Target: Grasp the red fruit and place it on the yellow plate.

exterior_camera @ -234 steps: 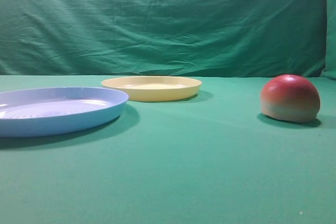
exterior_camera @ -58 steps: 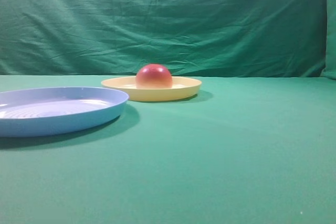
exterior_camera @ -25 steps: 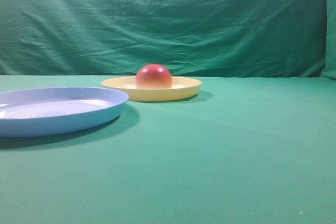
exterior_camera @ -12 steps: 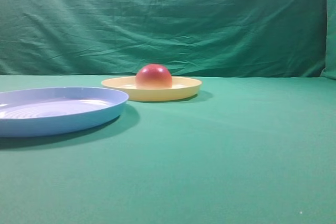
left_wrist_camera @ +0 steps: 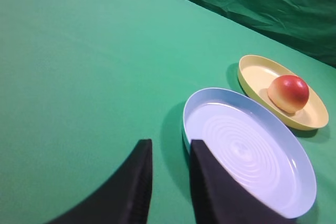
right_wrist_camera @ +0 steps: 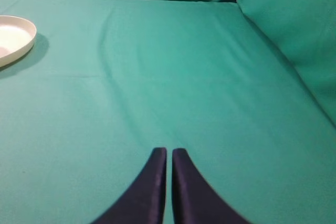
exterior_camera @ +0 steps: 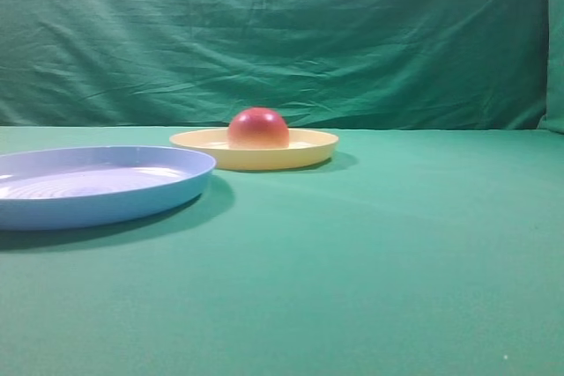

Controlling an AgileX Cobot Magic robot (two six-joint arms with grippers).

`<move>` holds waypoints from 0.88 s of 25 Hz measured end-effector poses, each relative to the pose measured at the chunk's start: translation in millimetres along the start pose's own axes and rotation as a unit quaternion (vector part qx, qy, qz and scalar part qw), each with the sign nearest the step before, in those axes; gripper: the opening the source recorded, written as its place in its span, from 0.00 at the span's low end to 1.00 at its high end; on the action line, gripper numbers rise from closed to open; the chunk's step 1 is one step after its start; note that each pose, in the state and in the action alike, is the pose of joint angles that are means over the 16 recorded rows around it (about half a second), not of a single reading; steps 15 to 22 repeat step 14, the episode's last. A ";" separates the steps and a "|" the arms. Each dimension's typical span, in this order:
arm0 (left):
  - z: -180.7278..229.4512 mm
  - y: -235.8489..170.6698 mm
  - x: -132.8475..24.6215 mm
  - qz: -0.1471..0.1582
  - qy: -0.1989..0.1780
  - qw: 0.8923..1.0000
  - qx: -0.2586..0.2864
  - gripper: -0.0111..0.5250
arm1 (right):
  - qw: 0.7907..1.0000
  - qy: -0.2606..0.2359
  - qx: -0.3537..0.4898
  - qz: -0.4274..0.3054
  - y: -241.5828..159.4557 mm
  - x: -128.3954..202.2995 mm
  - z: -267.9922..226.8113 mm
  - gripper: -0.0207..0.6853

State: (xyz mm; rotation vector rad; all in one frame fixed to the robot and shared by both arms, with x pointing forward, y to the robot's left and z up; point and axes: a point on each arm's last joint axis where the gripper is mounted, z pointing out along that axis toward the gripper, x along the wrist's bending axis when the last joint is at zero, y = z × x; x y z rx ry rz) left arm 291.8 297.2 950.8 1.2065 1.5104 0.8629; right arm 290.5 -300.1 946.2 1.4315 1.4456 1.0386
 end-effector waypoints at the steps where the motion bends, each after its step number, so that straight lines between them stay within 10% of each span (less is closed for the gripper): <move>1: 0.0 0.0 0.0 0.000 0.000 1.000 0.000 0.31 | 1.000 0.000 0.000 0.000 0.0 0.0 0.0 0.03; 22: 0.0 0.0 0.0 0.000 0.000 1.000 0.000 0.31 | 1.000 0.000 0.000 0.000 0.0 0.0 0.0 0.03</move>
